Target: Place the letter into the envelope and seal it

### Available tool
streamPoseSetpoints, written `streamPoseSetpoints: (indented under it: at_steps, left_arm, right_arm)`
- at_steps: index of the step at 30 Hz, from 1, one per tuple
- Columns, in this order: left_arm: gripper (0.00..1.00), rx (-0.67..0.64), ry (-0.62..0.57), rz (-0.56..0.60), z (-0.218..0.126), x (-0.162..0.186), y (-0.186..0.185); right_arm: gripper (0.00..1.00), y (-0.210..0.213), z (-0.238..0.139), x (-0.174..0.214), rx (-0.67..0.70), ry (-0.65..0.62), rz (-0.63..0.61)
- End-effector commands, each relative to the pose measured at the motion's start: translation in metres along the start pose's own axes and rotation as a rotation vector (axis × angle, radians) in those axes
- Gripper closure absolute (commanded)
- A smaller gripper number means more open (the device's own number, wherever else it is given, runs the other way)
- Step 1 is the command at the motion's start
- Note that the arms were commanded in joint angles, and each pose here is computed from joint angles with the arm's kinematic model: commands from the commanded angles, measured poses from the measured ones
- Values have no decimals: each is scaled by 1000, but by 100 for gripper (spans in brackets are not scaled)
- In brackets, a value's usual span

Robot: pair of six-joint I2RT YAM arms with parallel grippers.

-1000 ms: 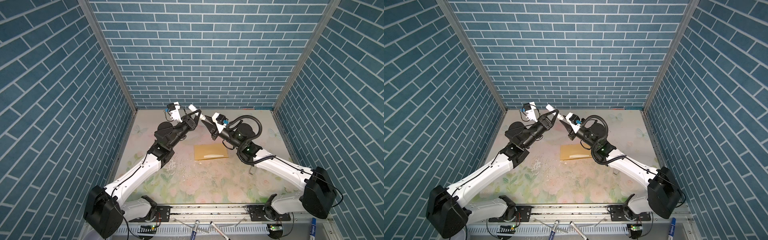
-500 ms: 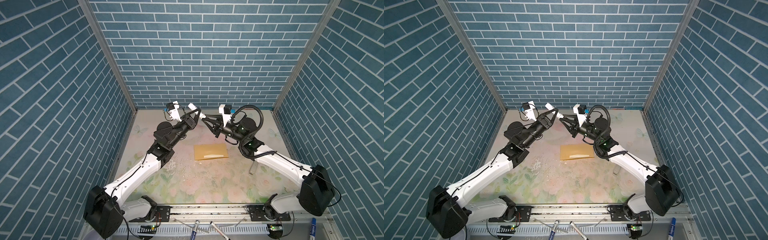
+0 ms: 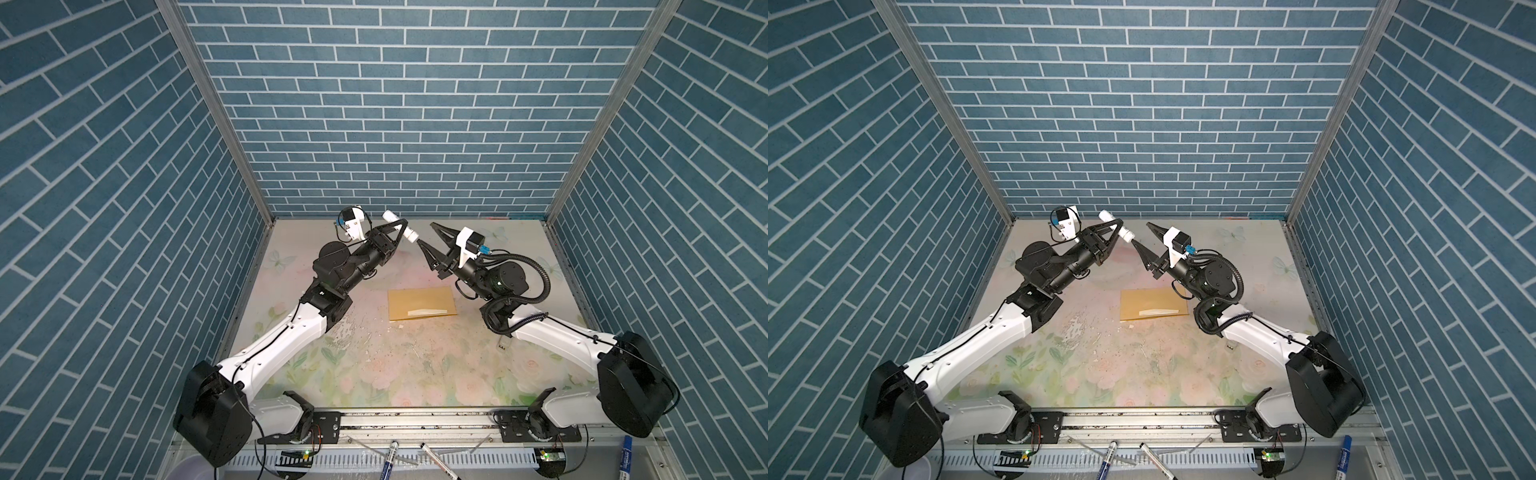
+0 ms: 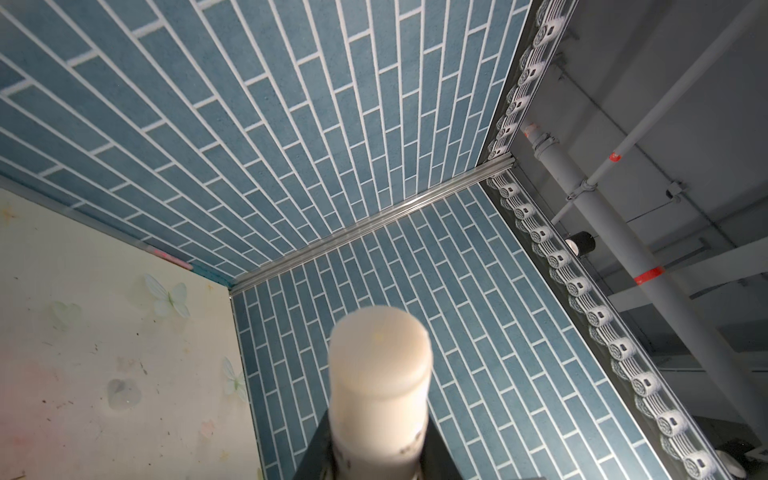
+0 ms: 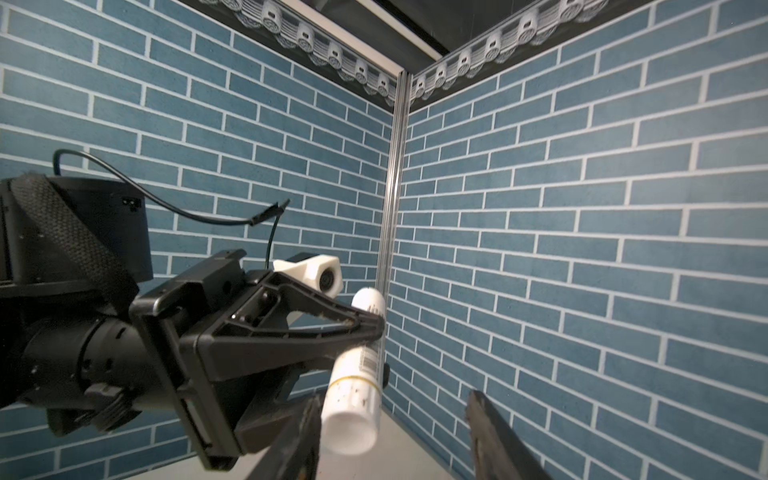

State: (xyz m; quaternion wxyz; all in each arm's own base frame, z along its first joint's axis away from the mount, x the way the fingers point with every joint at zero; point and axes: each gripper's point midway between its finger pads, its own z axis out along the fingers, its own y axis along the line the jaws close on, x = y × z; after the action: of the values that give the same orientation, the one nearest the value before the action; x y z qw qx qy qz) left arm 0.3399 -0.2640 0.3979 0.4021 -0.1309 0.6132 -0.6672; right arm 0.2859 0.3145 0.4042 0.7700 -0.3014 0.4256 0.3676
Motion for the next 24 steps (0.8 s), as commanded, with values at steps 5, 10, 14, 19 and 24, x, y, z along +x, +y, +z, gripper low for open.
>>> streamPoseSetpoints:
  at_steps: [5, 10, 14, 19, 24]
  left_arm:
    - [100, 67, 9, -57, 6, -4, -19]
    - [100, 72, 9, -70, 6, -4, -18]
    - [100, 80, 11, -81, 7, -4, -18]
    - [100, 78, 13, -80, 5, -3, -18]
    - [100, 69, 13, -82, 6, -2, -13]
  right_arm:
    - [47, 6, 6, -13, -8, -97, -78]
    - [48, 13, 14, -6, -26, -93, -72]
    - [51, 12, 19, -2, -11, -93, -74]
    - [59, 8, 23, -3, 19, -122, -72]
    - [59, 9, 25, -6, 22, -141, -76]
